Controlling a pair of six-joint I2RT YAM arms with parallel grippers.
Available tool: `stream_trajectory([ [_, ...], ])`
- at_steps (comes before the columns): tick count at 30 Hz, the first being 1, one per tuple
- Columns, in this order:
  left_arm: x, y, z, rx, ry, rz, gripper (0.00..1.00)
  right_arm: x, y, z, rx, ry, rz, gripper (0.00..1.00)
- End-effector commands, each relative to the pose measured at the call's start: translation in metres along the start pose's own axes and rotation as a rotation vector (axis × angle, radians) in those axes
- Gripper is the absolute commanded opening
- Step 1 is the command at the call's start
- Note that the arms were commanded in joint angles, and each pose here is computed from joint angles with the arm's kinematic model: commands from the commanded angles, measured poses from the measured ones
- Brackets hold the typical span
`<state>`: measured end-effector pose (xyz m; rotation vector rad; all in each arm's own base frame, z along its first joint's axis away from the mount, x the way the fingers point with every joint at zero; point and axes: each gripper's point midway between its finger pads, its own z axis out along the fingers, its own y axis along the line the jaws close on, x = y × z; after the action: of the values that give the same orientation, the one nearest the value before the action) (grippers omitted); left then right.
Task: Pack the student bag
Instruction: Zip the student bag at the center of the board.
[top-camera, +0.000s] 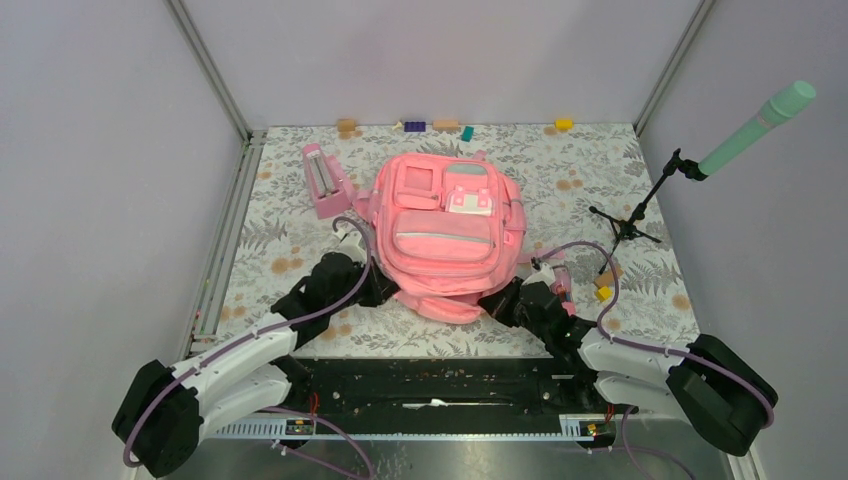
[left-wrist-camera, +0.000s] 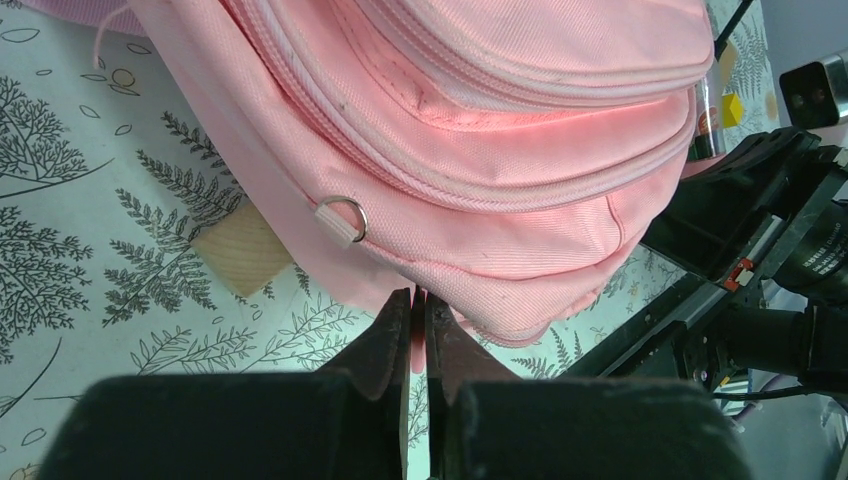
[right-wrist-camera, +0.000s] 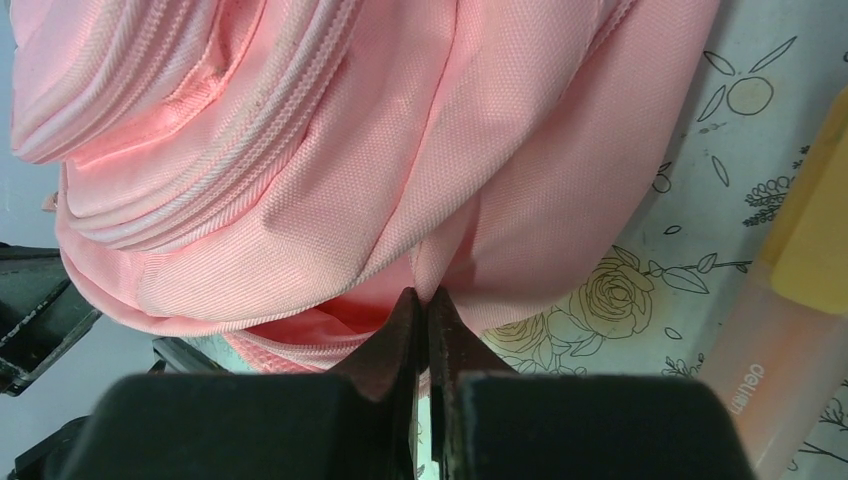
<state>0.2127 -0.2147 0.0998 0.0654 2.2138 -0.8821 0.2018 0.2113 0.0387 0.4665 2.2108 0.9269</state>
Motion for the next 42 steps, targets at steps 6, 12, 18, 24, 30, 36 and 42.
stream_trajectory([
  [6,-0.004,-0.010,-0.012,-0.011,-0.032,-0.037,0.00,-0.018,0.023,0.004,-0.055,-0.097,0.013,0.00],
  [12,0.006,-0.019,-0.012,0.016,0.005,-0.049,0.00,-0.019,0.023,0.004,-0.051,-0.105,0.007,0.00],
  [18,0.018,-0.019,-0.017,-0.005,0.049,-0.044,0.00,-0.027,0.021,0.001,-0.038,-0.155,0.014,0.00],
  [24,0.019,-0.030,-0.021,0.025,0.068,-0.048,0.00,-0.036,0.025,-0.002,-0.039,-0.196,0.011,0.00],
  [30,0.017,-0.042,-0.022,0.053,0.069,-0.046,0.00,-0.040,0.027,-0.001,-0.039,-0.215,0.018,0.00],
  [36,0.020,-0.056,-0.020,0.088,0.074,-0.061,0.00,-0.042,0.033,0.000,-0.045,-0.245,0.017,0.00],
  [42,0.026,-0.069,-0.017,0.099,0.084,-0.063,0.00,-0.041,0.035,0.002,-0.042,-0.260,0.022,0.00],
])
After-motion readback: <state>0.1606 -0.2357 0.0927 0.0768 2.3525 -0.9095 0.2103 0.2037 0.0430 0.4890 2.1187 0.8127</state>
